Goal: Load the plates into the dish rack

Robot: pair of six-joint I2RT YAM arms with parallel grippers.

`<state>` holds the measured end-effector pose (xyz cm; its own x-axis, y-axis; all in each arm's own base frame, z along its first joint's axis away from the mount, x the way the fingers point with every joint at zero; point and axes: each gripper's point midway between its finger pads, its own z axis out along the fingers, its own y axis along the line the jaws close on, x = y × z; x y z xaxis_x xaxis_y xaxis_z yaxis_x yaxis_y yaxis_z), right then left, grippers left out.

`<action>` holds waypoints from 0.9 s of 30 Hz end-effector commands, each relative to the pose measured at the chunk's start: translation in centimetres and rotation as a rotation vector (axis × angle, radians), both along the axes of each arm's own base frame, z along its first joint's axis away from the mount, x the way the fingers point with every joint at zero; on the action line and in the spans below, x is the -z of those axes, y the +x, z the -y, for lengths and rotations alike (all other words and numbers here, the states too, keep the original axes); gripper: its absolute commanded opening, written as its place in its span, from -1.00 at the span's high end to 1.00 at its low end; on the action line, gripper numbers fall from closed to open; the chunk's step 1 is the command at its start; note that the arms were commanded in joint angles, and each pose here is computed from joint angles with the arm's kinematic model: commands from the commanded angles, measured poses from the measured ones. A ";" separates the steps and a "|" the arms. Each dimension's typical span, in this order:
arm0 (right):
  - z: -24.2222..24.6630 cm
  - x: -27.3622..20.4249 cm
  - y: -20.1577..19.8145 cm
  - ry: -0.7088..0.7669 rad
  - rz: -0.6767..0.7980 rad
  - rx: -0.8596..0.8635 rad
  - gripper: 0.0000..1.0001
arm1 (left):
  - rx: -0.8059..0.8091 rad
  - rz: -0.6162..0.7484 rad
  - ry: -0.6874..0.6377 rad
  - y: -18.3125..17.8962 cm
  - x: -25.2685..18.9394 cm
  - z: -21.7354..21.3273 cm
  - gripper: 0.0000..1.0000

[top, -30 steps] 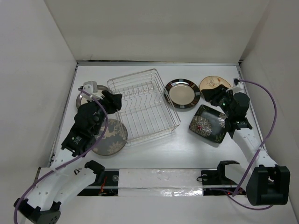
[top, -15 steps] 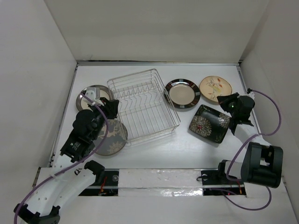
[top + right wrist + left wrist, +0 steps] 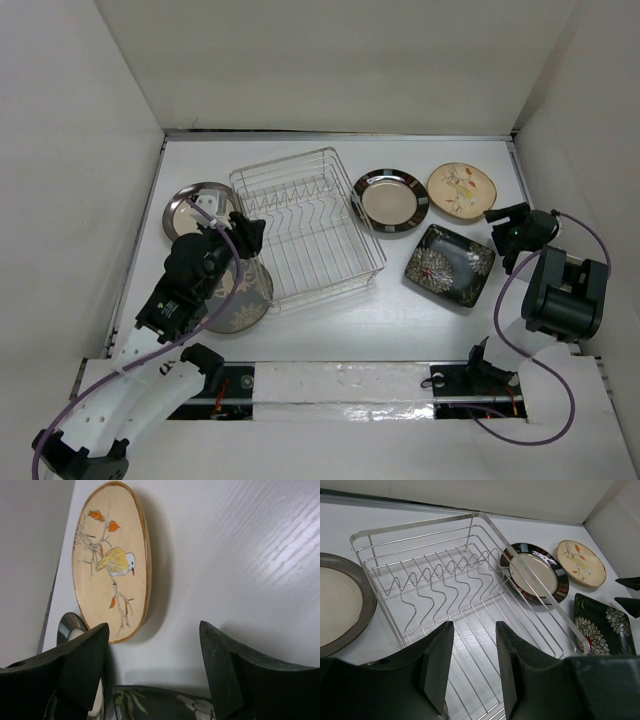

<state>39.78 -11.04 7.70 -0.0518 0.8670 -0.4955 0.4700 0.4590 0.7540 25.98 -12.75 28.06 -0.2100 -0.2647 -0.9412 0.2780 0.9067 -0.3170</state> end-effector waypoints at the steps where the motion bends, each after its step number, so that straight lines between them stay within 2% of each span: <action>1: 0.7 -2.6 3.5 -0.010 0.080 -0.020 -0.56 | 0.037 0.059 -0.020 -0.2 -1.5 0.5 0.27; 9: -0.4 0.7 6.1 0.003 -0.024 -0.046 -0.41 | 0.030 0.087 -0.032 -0.7 -2.2 0.1 0.26; 17: -0.4 1.2 8.1 0.042 -0.058 -0.084 -0.29 | 0.027 0.105 -0.040 -1.0 -2.7 -0.2 0.25; 20: -0.5 2.6 8.2 0.064 -0.135 -0.136 -0.18 | 0.013 0.120 -0.046 -1.1 -3.1 -0.5 0.25; 21: -0.5 2.2 8.8 0.067 -0.147 -0.155 -0.08 | 0.011 0.121 -0.046 -1.1 -3.1 -0.5 0.25; 27: -0.2 2.5 9.2 0.090 -0.142 -0.182 0.25 | 0.009 0.152 -0.062 -1.7 -4.0 -0.9 0.25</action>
